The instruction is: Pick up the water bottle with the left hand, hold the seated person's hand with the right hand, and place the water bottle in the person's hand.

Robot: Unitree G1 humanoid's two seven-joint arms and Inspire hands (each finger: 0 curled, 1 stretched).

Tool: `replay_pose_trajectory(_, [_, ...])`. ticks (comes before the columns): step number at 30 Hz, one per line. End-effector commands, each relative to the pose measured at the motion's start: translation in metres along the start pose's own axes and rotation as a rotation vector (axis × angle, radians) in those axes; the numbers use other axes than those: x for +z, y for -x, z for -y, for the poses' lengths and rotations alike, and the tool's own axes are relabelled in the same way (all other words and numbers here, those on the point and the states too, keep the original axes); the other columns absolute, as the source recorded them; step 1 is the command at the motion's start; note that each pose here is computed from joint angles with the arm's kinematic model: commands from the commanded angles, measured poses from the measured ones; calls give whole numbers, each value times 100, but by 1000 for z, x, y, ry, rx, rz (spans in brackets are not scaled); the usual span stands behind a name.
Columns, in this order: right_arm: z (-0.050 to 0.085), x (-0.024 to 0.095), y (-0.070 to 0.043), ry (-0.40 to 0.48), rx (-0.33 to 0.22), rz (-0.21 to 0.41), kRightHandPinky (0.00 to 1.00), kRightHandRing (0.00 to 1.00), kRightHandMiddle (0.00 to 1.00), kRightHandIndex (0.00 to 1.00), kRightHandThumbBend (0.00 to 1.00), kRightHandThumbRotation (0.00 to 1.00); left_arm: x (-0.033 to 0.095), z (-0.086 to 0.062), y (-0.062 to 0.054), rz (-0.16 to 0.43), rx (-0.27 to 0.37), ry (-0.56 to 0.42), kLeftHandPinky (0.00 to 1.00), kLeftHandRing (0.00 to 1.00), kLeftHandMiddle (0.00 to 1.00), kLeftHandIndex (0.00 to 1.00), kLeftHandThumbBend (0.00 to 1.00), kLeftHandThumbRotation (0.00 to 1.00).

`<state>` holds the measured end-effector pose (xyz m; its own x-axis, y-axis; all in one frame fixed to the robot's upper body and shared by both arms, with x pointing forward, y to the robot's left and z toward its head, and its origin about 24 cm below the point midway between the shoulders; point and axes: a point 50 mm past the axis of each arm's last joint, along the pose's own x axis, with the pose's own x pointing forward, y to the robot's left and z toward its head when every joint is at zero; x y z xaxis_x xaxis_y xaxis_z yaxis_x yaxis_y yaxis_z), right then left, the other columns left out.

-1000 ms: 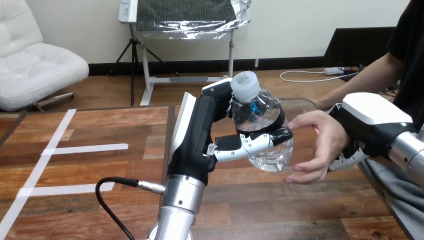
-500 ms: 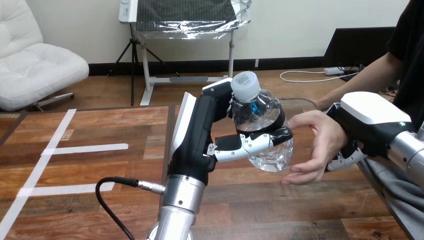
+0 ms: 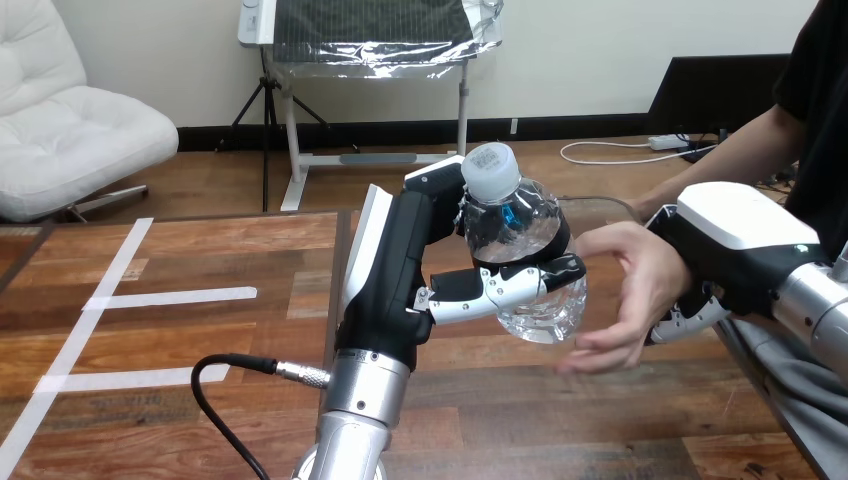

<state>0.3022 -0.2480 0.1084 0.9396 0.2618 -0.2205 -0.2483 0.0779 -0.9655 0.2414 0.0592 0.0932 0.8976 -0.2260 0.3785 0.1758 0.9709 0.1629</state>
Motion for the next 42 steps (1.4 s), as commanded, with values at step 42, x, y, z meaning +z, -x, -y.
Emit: replay_pose_trajectory(42, [27, 13, 8, 45, -66, 40, 14, 20, 27, 29, 77, 0, 20, 39, -26, 108, -23, 68, 36, 39, 43, 49, 62, 0])
